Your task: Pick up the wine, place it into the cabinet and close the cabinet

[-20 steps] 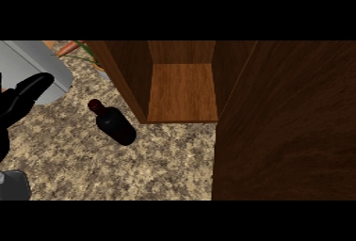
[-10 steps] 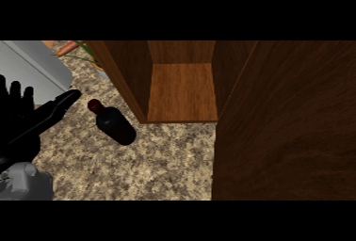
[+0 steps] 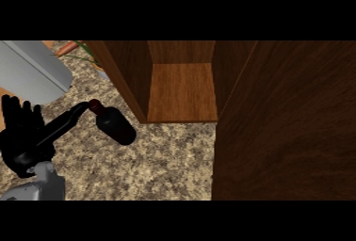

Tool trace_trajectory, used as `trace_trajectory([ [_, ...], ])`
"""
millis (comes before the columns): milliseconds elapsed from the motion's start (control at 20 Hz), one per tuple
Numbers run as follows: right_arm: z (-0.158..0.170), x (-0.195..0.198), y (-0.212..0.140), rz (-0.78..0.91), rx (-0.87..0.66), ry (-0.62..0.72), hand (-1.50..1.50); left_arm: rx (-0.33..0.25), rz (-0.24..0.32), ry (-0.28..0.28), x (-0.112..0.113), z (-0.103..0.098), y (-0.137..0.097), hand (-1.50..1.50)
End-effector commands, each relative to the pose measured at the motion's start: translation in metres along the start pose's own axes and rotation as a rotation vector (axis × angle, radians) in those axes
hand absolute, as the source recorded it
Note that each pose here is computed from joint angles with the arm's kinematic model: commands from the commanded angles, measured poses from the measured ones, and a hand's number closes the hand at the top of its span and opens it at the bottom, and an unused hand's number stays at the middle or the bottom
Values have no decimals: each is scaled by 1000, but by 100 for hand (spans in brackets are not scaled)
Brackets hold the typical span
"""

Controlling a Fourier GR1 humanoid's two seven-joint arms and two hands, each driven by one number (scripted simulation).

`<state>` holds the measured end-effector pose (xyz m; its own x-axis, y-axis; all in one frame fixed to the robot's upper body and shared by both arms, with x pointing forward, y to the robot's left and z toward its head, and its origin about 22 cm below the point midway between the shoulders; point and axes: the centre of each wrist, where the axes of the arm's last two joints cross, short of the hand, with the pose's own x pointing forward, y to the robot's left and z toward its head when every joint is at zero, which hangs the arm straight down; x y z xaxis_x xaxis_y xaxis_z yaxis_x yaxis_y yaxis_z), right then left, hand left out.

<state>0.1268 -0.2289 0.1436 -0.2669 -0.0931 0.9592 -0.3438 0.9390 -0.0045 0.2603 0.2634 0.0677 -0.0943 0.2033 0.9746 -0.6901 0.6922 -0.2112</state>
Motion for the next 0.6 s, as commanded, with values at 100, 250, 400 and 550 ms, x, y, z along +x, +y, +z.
trace_trajectory([
  [100, 24, 34, 11, -79, 36, -73, -150, 35, -17, 51, -43, -12, 5, -150],
  [250, 20, 21, 2, -81, 33, -58, -150, -7, -3, 85, -67, -10, 32, -150],
  [400, 11, 25, -8, -78, 37, -73, -150, -12, -5, 93, -79, -4, 27, -150],
  [550, 15, 29, 6, -80, 44, -86, -150, -25, 22, 115, -94, -18, 20, -150],
])
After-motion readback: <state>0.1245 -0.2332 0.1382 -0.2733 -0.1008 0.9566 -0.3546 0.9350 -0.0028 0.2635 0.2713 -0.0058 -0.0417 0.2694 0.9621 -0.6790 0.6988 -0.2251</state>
